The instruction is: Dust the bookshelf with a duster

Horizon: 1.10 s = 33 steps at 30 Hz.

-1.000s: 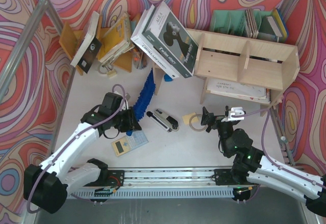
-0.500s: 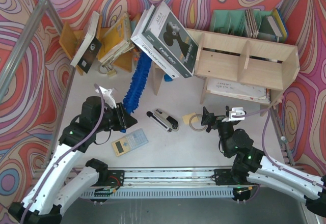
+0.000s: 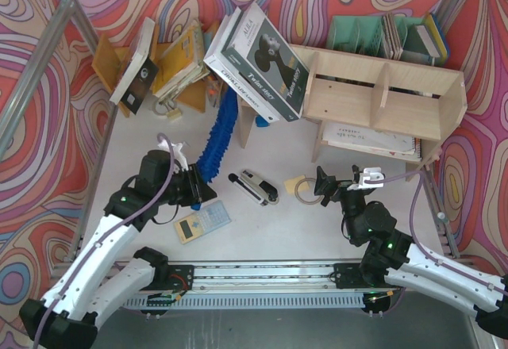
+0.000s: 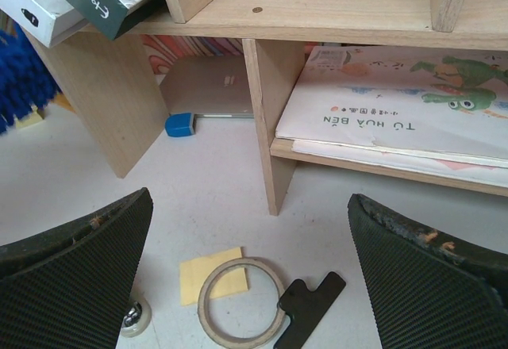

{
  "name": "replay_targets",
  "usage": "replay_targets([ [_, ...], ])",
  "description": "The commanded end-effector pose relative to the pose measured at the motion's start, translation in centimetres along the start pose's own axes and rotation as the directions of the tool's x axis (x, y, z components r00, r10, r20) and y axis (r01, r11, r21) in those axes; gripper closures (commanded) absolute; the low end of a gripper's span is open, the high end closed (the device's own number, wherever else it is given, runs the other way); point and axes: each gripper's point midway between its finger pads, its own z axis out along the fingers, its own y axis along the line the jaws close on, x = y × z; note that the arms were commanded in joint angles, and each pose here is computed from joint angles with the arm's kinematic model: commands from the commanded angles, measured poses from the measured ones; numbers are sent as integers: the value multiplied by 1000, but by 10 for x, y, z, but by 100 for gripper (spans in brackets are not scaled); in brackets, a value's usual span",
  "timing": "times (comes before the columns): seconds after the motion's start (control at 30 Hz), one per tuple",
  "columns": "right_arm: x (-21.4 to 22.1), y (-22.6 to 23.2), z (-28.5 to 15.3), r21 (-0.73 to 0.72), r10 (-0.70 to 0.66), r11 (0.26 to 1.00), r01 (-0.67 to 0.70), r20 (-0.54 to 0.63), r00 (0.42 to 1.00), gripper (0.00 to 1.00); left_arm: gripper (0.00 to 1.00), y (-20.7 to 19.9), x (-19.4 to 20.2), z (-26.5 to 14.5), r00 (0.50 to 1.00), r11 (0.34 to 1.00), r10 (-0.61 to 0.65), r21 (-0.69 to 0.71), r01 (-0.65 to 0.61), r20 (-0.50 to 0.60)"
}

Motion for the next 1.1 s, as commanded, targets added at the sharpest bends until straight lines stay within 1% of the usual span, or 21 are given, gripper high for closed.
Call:
replay_targets([
  [0.0, -14, -2, 0, 11, 42, 999, -42, 22, 999, 1, 100, 14, 16, 19, 998, 999, -29, -18, 28, -56],
  [0.1, -13, 1, 0, -1, 43, 999, -43, 21, 999, 1, 100, 26, 24, 25, 995, 997, -46, -67, 40, -92],
  [0.2, -12, 0, 1, 8, 36, 999, -36, 17, 999, 1, 100, 24, 20, 22, 996, 997, -40, -71, 34, -80],
  [0.37, -12, 2, 1, 0, 38, 999, -38, 13, 999, 1, 100, 7, -1, 3, 999, 999, 40, -28, -40, -2],
  [0.57, -10, 1, 3, 13, 22, 1000, -22, 10, 1000, 1, 100, -19, -27, -29, 985, 992, 117, 28, -122, 127],
  [0.67, -10, 3, 3, 6, 25, 1000, -25, 10, 1000, 1, 100, -29, -31, -36, 980, 987, 141, 59, -151, 143],
  [0.77, -9, 3, 3, 7, 19, 1000, -19, 8, 1000, 1, 100, -26, -30, -34, 981, 988, 138, 51, -146, 135],
  [0.83, -9, 3, 4, 10, 15, 1000, -15, 7, 1000, 1, 100, -21, -24, -28, 986, 990, 126, 42, -132, 109],
  [0.97, -8, 4, 5, 7, 8, 1000, -8, 4, 1000, 1, 100, -9, -10, -9, 995, 995, 93, 31, -94, 38],
  [1.07, -8, 5, 5, 5, 5, 1000, -5, 1, 1000, 1, 100, 4, 2, 7, 998, 999, 51, -3, -51, -30],
])
